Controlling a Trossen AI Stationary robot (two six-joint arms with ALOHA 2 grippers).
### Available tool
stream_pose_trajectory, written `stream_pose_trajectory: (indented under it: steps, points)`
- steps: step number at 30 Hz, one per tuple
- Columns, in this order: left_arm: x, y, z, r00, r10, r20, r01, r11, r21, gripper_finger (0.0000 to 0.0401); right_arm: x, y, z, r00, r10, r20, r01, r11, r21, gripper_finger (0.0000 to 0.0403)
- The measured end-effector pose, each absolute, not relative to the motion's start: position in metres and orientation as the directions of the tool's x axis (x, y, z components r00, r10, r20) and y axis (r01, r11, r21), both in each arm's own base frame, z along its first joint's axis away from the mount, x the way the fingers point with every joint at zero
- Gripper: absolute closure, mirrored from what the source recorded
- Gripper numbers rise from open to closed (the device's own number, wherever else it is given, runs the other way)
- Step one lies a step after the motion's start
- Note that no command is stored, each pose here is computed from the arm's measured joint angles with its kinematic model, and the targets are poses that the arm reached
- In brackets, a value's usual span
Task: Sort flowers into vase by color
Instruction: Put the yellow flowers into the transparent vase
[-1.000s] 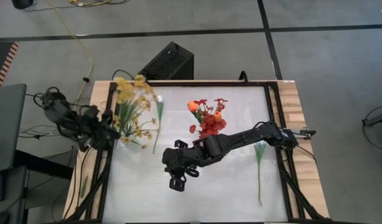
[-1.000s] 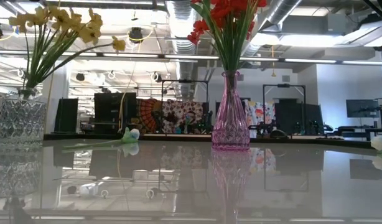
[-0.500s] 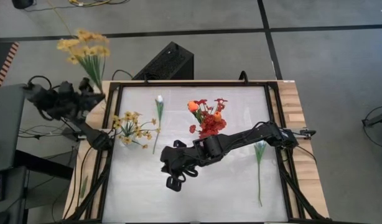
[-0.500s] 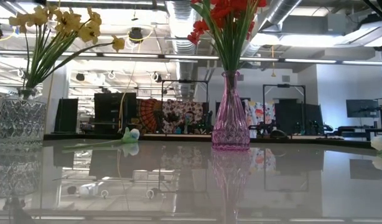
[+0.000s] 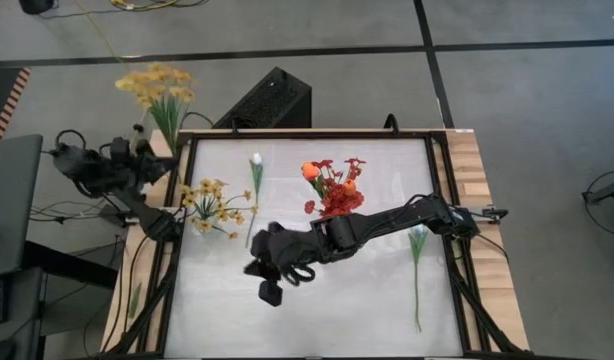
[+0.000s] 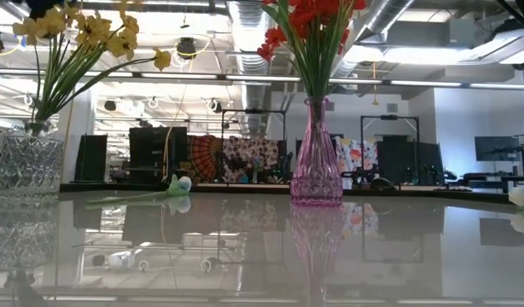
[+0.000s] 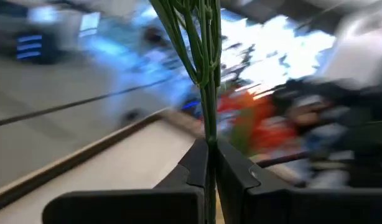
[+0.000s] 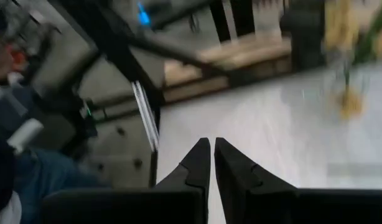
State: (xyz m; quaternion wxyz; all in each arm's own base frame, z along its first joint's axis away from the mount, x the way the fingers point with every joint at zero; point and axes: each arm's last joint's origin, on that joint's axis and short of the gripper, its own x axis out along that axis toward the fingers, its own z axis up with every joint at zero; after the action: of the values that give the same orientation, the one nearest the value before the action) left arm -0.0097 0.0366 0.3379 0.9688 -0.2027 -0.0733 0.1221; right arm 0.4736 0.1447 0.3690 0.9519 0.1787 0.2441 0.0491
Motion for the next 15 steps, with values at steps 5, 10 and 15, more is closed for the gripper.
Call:
stream_pose_trajectory:
  steps: [5,10,15]
  points:
    - [0.019,0.006,0.347,0.928,0.018,0.373,0.120,0.932,-0.342,0.0401,0.487,0.126,0.390,0.966,0.113,-0.233,-0.029,0.942,0.334,0.0351]
    - [0.051,-0.022,0.339,0.881,-0.072,0.468,0.248,0.912,-0.326,0.0401,0.494,0.103,0.407,0.999,0.004,-0.051,0.011,0.959,0.285,0.0349]
    - [0.072,-0.038,0.340,0.886,-0.089,0.454,0.250,0.918,-0.309,0.0401,0.496,0.094,0.418,0.999,-0.016,0.052,0.004,0.977,0.214,0.0326]
